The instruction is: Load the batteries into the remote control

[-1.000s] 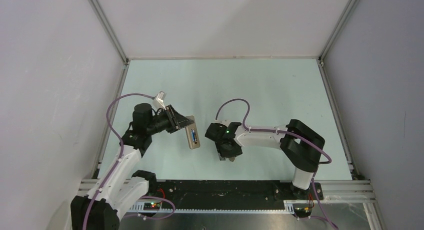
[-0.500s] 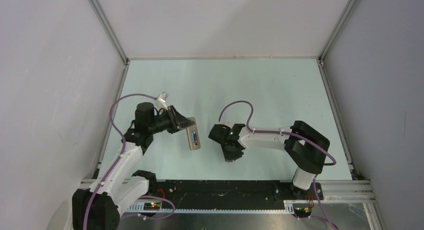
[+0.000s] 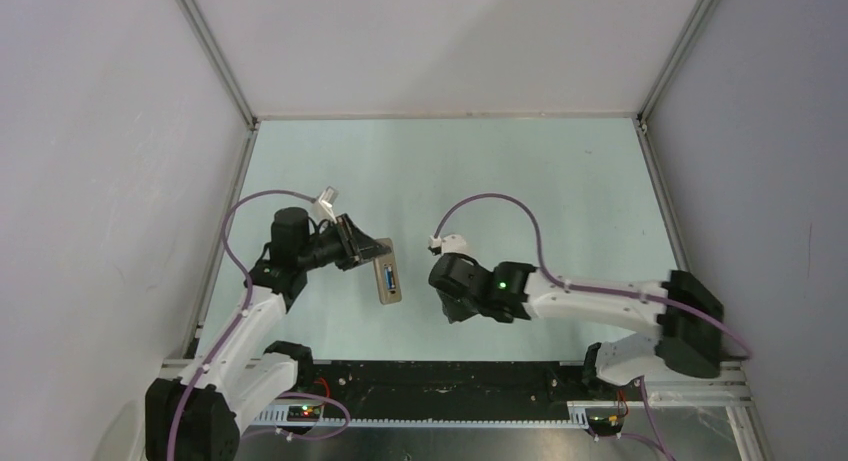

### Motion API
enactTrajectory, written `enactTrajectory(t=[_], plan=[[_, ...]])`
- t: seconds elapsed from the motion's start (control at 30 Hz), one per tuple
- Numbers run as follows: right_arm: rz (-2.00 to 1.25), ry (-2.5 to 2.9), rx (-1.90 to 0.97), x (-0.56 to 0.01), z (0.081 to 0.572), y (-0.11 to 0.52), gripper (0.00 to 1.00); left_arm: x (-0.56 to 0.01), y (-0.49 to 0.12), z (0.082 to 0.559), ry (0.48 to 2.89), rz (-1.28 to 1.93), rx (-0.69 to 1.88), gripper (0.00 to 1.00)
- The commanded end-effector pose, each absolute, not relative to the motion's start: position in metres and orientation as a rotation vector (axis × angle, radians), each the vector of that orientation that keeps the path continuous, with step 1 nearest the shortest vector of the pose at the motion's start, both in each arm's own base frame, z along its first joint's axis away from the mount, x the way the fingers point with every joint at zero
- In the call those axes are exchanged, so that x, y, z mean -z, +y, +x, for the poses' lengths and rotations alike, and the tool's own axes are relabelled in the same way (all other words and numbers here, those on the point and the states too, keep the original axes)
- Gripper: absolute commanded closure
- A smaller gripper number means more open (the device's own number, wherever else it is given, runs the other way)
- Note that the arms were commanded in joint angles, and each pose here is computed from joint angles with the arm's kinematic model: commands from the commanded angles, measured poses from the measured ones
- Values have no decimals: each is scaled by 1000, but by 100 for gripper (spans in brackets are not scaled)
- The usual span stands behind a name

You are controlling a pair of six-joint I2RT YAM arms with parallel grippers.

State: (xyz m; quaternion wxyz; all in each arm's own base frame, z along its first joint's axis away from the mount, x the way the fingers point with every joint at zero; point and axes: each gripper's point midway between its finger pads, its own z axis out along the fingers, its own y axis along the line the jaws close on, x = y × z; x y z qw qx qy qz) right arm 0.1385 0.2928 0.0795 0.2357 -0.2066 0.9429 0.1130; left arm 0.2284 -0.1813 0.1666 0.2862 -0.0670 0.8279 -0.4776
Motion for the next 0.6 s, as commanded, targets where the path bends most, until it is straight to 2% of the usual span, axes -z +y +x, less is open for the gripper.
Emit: enactTrajectory(t=[0.0, 0.23, 0.57], plan=[[-582, 2271, -570, -158, 145, 328, 80, -199, -185, 232, 2082, -69, 1305, 100], [-558, 2081, -801, -219, 134, 361, 80, -237, -190, 231, 1946, 44, 1297, 100], [-503, 2074, -824, -248, 137, 386, 80, -285, -191, 212, 1662, 217, 1101, 100]])
